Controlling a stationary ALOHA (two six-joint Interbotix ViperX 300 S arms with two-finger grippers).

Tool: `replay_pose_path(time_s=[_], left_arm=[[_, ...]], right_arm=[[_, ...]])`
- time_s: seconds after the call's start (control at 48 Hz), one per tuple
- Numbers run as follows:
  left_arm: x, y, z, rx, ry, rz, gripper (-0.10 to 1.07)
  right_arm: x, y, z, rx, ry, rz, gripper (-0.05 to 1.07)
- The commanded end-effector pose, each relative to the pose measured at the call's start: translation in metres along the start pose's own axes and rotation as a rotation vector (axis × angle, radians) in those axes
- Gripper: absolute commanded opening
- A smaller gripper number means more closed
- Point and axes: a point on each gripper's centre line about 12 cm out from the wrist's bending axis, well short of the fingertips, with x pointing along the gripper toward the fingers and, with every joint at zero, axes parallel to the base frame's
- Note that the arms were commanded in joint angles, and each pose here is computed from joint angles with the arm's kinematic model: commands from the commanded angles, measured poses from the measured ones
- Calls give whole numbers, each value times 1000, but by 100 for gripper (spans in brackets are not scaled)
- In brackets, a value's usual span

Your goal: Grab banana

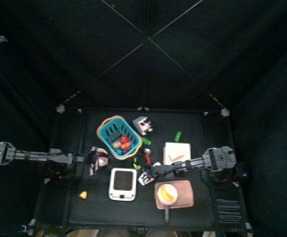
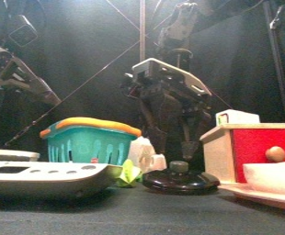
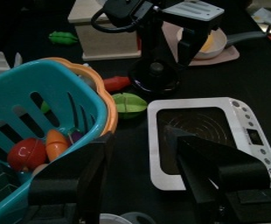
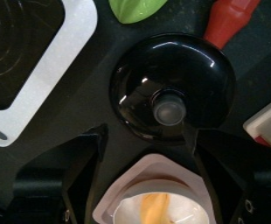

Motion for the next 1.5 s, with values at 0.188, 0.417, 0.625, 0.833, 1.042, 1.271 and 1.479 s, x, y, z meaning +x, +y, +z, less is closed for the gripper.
replay_pose_path(time_s=[0.188, 0.417, 0.625, 0.833, 1.042, 1.271, 1.479], left_arm=[[1, 2, 8, 4, -23, 5, 87], [1, 1, 7, 1, -19, 5, 87], [1, 1, 6, 1, -16, 4, 87], [1, 2, 9, 2, -24, 5, 87], [1, 1, 7, 4, -19, 5, 87], [1, 2, 6, 1, -17, 9, 87], [1, 2, 6, 2, -16, 8, 87]], right_arm=[[-61, 7, -17, -20, -18, 64, 98], [-71, 14, -56, -36, 82, 69, 98], [-65, 17, -101, -132, 136, 42, 98], [-55, 13, -127, -164, 145, 19, 98], [-40, 6, -132, -168, 115, 13, 98], [-27, 1, -132, -167, 91, 44, 98], [-17, -1, -133, -168, 82, 65, 98]])
